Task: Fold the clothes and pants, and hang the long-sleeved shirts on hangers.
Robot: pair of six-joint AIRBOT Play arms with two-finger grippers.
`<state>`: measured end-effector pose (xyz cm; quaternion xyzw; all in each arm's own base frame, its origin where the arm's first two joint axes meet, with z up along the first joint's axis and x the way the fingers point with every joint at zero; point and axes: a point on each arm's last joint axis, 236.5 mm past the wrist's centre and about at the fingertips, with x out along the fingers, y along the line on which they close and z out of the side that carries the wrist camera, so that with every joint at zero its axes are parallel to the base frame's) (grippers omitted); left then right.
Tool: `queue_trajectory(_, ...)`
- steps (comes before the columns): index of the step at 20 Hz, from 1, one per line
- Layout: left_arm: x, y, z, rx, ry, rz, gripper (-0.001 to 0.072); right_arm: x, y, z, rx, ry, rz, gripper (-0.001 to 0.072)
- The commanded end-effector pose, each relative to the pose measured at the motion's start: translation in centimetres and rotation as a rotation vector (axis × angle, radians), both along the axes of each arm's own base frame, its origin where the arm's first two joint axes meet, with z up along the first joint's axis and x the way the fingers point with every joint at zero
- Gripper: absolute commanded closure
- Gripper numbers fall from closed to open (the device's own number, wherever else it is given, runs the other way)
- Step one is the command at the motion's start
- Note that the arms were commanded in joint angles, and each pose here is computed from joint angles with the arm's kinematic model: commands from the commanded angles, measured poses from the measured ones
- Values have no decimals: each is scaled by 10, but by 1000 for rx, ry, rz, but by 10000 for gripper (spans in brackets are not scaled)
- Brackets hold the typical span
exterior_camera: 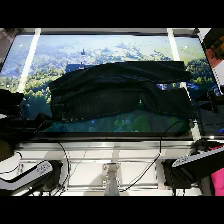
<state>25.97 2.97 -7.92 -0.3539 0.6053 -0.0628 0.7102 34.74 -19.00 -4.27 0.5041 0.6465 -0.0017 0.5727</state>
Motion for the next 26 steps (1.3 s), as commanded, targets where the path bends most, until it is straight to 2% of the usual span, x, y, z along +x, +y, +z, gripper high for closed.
queue_trajectory(1, 11, 6, -3, 23, -9, 63, 247, 5, 2, 3, 12, -22, -8, 322)
queue_trajectory(7, 32, -9, -7, 99, -64, 8, 248, 7, 1, 3, 8, -27, -13, 322)
queue_trajectory(11, 46, -4, -10, 139, -78, 72, 253, 9, -1, 1, -3, -33, -22, 322)
queue_trajectory(12, 46, -4, -10, 134, -70, 87, 275, 10, -2, 1, -7, -36, -26, 322)
queue_trajectory(15, 49, -2, -10, 139, -77, 102, 668, 13, -5, -1, -22, -43, -36, 322)
queue_trajectory(19, 51, 4, -9, 159, -85, 106, 687, 8, -12, -2, -27, -37, -50, 322)
queue_trajectory(24, 26, 25, -25, 286, -20, -3, 687, -54, -38, -13, -41, 146, -116, 322)
queue_trajectory(26, 16, 35, -30, 342, 7, -51, 687, -73, -29, -19, 6, 182, -140, 321)
